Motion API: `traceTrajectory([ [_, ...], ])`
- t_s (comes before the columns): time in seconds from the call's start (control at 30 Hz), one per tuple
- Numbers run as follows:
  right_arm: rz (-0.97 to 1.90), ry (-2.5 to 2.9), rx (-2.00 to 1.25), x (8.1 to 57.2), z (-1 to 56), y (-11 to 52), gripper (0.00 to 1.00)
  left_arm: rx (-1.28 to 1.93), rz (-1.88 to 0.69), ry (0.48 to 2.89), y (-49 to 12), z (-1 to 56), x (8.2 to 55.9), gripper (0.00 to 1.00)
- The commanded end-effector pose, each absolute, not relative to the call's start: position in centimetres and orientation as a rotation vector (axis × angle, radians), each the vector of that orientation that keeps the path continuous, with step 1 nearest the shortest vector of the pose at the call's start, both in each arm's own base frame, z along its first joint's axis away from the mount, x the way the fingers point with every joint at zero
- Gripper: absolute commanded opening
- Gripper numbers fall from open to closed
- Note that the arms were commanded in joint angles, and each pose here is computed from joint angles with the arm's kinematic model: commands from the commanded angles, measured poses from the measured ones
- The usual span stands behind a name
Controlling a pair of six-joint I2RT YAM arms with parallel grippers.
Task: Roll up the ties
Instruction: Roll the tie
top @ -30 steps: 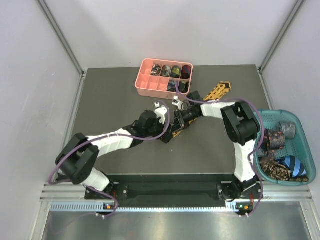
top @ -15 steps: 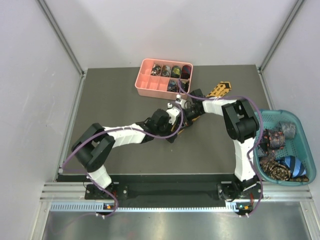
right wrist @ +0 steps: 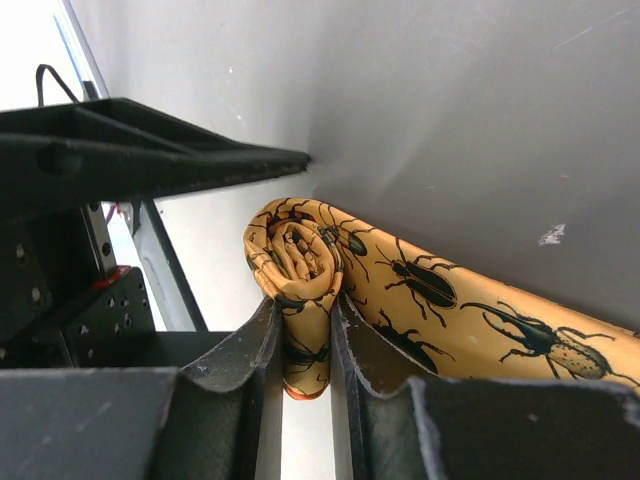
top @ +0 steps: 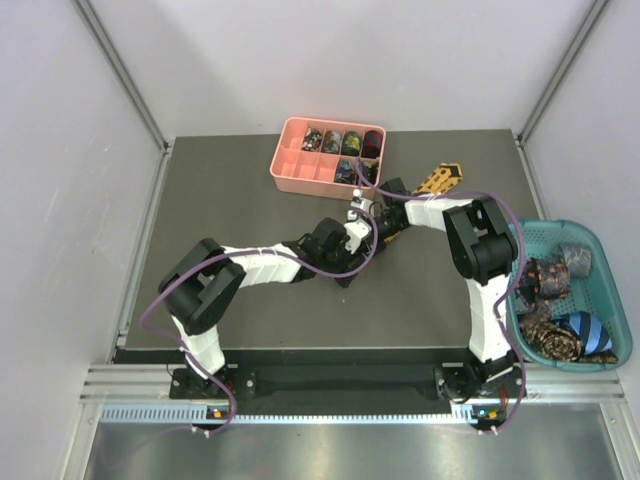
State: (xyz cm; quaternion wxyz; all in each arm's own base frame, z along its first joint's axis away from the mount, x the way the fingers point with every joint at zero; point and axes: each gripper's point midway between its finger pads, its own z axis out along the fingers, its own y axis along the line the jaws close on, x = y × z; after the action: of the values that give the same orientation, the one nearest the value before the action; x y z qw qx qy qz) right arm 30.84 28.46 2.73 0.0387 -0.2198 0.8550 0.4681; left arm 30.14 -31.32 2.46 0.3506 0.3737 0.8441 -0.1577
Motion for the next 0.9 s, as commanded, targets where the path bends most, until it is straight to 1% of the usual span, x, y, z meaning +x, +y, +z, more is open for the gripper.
traceTrajectory([
  [0.0, 1.326, 2.638, -0.709, 31.7, 0.8, 27.6, 0.06, 1.031, -0.414, 2.144, -32.8, 2.7, 31.1, 0.86],
  [0.03, 1.328, 2.636, -0.711, 31.7, 0.8, 27.6, 0.06, 1.042, -0.405, 2.166, -32.6, 2.2, 30.9, 0.81],
  [0.13, 1.323, 2.634, -0.714, 31.6, 0.9, 27.6, 0.09, 1.051, -0.400, 2.188, -32.6, 1.6, 30.8, 0.79],
  [0.23, 1.312, 2.641, -0.709, 31.7, 0.7, 27.4, 0.12, 1.059, -0.417, 2.183, -32.8, 1.7, 30.8, 0.72],
  [0.27, 1.308, 2.644, -0.704, 31.7, 0.7, 27.3, 0.15, 1.074, -0.416, 2.206, -32.5, 1.5, 30.3, 0.65],
  [0.4, 1.263, 2.661, -0.684, 32.1, 0.4, 26.7, 0.24, 1.075, -0.439, 2.244, -32.3, 1.2, 29.4, 0.53],
  [0.43, 1.250, 2.662, -0.681, 32.3, 0.4, 26.6, 0.27, 1.081, -0.442, 2.261, -32.1, 0.9, 29.0, 0.52],
  [0.5, 1.231, 2.669, -0.671, 32.5, 0.4, 26.5, 0.30, 1.082, -0.469, 2.278, -32.2, 0.9, 28.5, 0.49],
  [0.53, 1.209, 2.680, -0.664, 32.6, 0.3, 26.3, 0.37, 1.083, -0.477, 2.286, -32.3, 0.8, 28.3, 0.48],
  [0.6, 1.192, 2.679, -0.663, 32.7, 0.5, 26.2, 0.45, 1.099, -0.497, 2.313, -32.4, 0.6, 27.6, 0.45],
  [0.7, 1.155, 2.682, -0.658, 32.8, 0.7, 26.0, 0.47, 1.105, -0.509, 2.350, -32.5, 0.6, 27.1, 0.41],
  [0.77, 1.110, 2.698, -0.646, 33.1, 0.6, 25.6, 0.45, 1.110, -0.517, 2.350, -32.7, 0.9, 26.9, 0.40],
  [0.8, 1.104, 2.702, -0.642, 33.0, 0.6, 25.5, 0.43, 1.108, -0.523, 2.350, -32.6, 1.0, 26.8, 0.40],
  [0.83, 1.093, 2.708, -0.640, 33.0, 0.5, 25.4, 0.36, 1.107, -0.525, 2.352, -32.6, 1.0, 26.7, 0.40],
  [0.87, 1.090, 2.715, -0.636, 33.0, 0.3, 25.3, 0.32, 1.104, -0.531, 2.346, -32.6, 1.3, 26.8, 0.40],
])
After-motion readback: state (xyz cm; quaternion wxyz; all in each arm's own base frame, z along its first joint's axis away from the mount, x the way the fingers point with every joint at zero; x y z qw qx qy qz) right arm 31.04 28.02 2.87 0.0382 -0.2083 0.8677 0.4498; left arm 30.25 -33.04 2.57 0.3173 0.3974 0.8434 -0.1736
